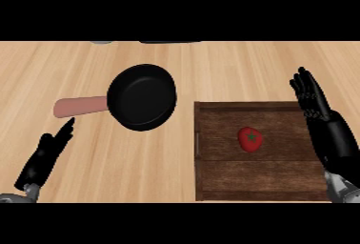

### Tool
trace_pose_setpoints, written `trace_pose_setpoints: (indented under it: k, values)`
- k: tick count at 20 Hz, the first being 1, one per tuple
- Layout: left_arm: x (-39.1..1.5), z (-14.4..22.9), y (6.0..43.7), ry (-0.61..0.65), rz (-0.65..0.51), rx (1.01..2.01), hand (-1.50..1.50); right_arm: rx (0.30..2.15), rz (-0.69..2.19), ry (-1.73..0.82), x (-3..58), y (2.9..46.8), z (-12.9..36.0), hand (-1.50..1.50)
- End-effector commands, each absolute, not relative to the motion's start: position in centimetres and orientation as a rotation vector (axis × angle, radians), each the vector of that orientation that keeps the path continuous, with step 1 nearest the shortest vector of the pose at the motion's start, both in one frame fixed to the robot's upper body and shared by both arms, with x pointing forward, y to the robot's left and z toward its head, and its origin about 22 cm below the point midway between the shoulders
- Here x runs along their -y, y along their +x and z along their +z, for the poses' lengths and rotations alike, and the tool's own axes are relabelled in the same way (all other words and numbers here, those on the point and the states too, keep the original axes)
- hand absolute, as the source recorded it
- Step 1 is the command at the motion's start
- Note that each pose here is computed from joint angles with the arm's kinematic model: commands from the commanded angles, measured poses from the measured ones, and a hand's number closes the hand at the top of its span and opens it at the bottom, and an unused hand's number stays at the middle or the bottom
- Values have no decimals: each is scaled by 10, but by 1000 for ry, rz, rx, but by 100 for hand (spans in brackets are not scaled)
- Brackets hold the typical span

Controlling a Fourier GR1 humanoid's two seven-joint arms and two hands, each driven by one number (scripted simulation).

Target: Pick the tomato from the tray and place it in the pot

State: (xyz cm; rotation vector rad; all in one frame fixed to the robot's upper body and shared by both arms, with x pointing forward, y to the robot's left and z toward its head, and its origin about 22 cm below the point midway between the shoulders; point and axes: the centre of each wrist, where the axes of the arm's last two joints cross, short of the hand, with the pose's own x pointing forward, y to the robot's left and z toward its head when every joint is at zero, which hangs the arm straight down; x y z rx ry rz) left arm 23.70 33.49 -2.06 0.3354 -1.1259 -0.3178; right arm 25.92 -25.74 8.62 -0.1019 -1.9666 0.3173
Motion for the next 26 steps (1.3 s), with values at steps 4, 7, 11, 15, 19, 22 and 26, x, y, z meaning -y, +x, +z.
trace_pose_setpoints:
  k: [4, 7, 11, 15, 19, 22, 26]
  values:
    - [-291, 50, 288, 251, -173, 1508, 0, 1943, 482, 190, 266, 300, 89, 150]
    - [-279, 49, 291, 182, -131, 1543, 0, 2062, 1042, -135, 288, 305, 145, 150]
    - [-253, 79, 300, 101, -22, 1651, 0, 2012, 697, 180, 317, 328, 65, -150]
    - [-258, 83, 305, 114, -4, 1641, 0, 2111, 736, 350, 336, 345, 61, -150]
    - [-268, 77, 303, 158, 27, 1625, 0, 2082, 892, 434, 338, 373, 76, -150]
    - [-271, 82, 300, 155, 15, 1637, 0, 1957, 1107, 387, 348, 384, 124, -150]
    - [-267, 82, 296, 156, 19, 1613, 0, 1737, 1429, 339, 335, 382, 135, -150]
